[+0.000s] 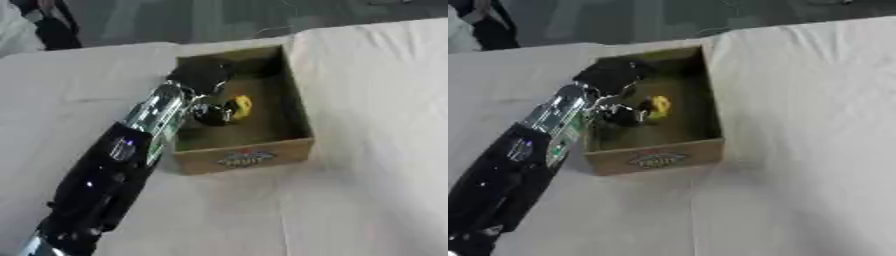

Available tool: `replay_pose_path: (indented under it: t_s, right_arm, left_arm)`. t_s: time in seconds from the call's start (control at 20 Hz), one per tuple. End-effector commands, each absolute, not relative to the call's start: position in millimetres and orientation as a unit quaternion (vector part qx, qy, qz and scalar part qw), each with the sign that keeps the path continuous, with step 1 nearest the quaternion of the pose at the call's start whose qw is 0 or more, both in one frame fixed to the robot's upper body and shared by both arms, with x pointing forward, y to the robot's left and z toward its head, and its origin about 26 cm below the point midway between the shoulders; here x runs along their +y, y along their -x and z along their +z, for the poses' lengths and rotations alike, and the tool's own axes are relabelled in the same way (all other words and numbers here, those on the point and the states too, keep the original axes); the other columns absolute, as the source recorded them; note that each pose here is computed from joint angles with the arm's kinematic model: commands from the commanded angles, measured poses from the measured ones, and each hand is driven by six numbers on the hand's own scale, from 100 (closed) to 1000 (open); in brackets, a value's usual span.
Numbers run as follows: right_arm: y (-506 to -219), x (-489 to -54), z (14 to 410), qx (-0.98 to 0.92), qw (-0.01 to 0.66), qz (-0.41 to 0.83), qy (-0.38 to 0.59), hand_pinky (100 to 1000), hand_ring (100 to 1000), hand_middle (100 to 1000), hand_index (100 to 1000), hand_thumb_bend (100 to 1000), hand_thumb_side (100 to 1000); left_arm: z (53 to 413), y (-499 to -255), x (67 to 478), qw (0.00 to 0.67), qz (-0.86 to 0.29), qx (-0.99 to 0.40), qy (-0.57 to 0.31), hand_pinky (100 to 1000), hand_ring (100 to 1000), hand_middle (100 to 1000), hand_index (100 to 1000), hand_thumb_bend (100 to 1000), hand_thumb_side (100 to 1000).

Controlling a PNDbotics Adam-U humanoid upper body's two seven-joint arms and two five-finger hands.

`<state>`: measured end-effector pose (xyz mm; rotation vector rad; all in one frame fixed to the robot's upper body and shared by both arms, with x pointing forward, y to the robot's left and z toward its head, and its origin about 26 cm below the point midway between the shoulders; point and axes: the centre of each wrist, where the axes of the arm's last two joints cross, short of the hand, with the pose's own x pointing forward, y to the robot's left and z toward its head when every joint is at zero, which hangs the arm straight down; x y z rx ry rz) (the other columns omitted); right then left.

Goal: Pick up objects on the table and place them in the box.

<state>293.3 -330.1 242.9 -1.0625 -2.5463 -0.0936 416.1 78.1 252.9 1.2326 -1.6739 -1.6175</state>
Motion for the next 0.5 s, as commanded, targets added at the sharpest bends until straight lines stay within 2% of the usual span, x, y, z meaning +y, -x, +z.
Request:
replay_pose_path:
  t_s: [0.05,0.15,0.35,0.5]
  right_arm:
    - [-289,-332,253,-0.907,0.169,-0.033,0.385,753,752,735,848,100,877]
    - [-289,-333,253,-0.906,0.167,-0.034,0.387,752,752,734,848,100,877]
    - [-289,-335,254,-0.905,0.163,-0.035,0.391,752,752,734,848,100,878]
    - [-288,-335,254,-0.904,0.161,-0.037,0.394,751,751,733,848,100,877]
  left_arm:
    - [296,-389,98,0.212,-0.5,-0.688,-0.482,622,781,754,920,100,532]
    - [316,-366,115,0.202,-0.426,-0.744,-0.474,602,760,735,918,120,556]
    - [333,-330,155,0.217,-0.298,-0.831,-0.418,572,731,703,879,111,695]
    - [334,-313,181,0.237,-0.218,-0.873,-0.367,531,714,678,845,100,697]
